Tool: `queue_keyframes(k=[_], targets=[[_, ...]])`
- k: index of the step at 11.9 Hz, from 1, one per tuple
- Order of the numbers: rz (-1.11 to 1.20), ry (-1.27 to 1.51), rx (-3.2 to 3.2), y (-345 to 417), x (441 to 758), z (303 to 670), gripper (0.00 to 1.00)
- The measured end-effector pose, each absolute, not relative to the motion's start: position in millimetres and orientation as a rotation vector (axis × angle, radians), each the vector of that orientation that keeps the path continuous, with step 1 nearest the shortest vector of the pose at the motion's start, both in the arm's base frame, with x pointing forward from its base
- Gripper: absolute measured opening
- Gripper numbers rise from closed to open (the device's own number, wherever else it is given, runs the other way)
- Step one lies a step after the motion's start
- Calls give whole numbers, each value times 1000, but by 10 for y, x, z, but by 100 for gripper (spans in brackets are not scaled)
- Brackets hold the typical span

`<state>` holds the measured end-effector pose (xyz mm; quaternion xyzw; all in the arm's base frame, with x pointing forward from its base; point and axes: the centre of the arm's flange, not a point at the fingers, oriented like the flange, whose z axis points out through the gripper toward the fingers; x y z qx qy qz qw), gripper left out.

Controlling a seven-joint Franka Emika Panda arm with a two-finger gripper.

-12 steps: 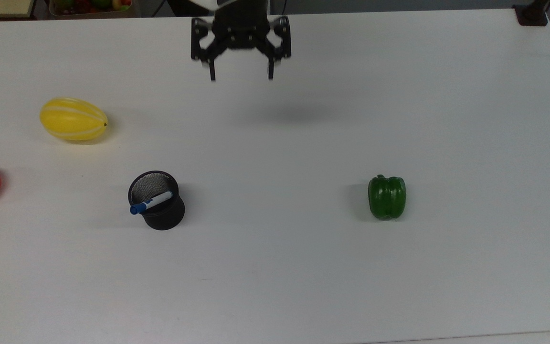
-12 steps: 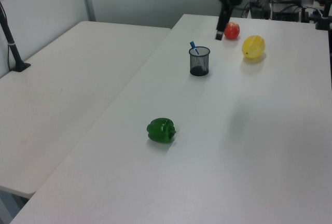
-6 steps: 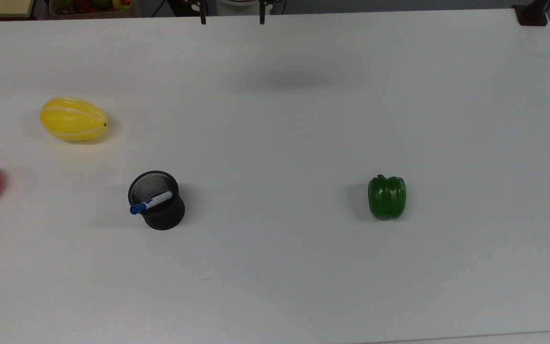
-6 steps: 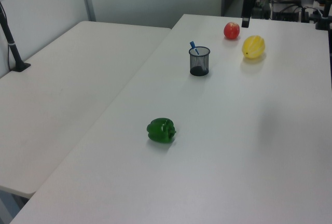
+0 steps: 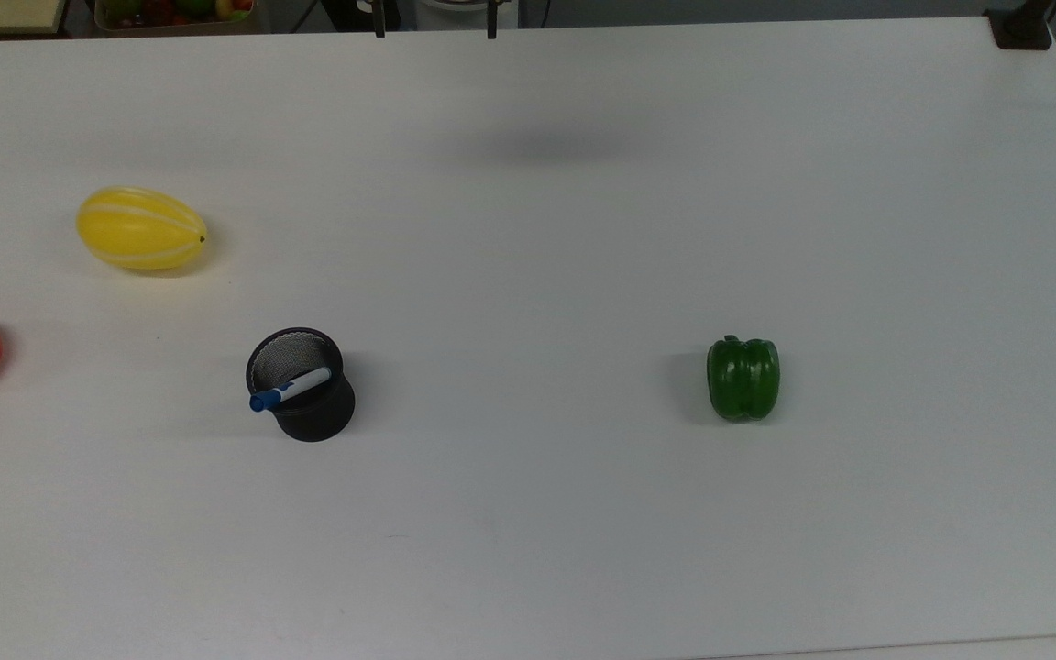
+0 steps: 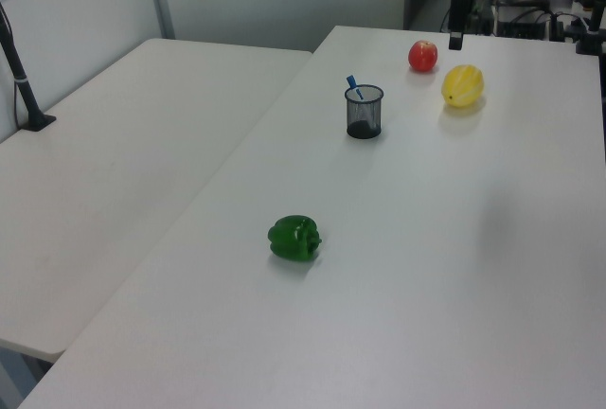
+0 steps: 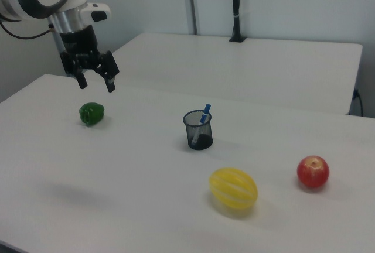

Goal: Place marker

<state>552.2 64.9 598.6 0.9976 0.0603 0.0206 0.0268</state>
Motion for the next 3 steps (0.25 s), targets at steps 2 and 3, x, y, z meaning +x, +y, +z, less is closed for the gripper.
queue_keyframes(k=[2,3], targets=[[52,171,3082,594,5521,5975,100],[45,158,3083,548,5520,5973,100]])
